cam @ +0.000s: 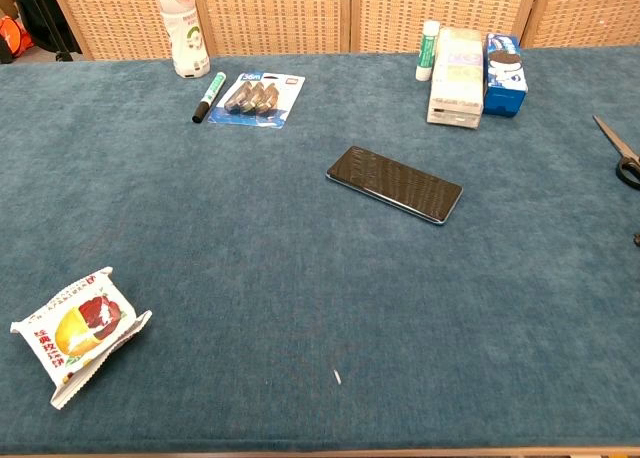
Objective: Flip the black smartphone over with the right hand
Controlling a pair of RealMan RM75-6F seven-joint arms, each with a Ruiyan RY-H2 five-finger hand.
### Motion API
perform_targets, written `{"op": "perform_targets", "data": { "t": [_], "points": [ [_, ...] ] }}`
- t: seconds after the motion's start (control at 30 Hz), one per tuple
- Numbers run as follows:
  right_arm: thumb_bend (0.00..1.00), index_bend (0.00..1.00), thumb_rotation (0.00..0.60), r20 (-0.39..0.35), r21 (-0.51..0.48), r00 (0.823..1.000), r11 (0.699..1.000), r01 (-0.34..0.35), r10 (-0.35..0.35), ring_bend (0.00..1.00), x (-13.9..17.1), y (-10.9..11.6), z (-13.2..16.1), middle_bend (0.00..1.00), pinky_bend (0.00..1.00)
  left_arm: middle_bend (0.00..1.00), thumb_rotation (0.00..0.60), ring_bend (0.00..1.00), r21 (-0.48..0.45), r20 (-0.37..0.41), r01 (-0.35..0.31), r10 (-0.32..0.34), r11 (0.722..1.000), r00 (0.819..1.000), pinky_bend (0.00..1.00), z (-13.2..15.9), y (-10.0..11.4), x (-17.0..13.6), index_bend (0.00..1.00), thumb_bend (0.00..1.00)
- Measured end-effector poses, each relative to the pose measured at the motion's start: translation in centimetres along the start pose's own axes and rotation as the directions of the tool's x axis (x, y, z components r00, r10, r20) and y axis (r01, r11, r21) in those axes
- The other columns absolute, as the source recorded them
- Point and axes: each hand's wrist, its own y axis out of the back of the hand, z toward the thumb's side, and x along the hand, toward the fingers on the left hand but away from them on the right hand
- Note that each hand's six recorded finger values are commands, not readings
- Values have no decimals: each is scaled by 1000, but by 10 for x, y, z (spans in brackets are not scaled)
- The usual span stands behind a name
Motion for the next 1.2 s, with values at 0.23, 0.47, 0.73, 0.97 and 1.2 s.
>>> {"op": "perform_targets", "data": {
  "t": [0.23, 0.47, 0.73, 0.97, 1.2],
  "points": [
    [0, 10, 600, -10, -33, 1000, 999, -30, 30, 0, -1, -6, 1, 0, 0, 0, 600, 0, -2, -5, 2, -2, 1000, 1000, 0, -1, 0, 0, 0, 0],
    [0, 23, 600, -57, -47, 997, 997, -60, 58, 0, -13, -17, 12, 0, 0, 0, 600, 0, -10, -4, 1, -1, 1000, 1000, 0, -1, 1, 1, 0, 0],
    [37, 102, 600, -199, -20, 973, 992, -125, 118, 0, -74, -47, 60, 18, 0, 0, 600, 0, -27, -15, -2, 2, 1000, 1000, 0, -3, 4, 3, 0, 0],
    [286, 119, 600, -287, -31, 945, 985, -170, 155, 0, -127, -90, 124, 42, 0, 0, 600, 0, -49, -27, 1, -2, 999, 1000, 0, -8, 8, 6, 0, 0],
    [450, 119, 600, -261, -3, 936, 970, -245, 236, 0, -157, -145, 163, 43, 0, 0, 600, 0, -65, -34, 5, -8, 998, 999, 0, -12, 11, 8, 0, 0]
  ]
}}
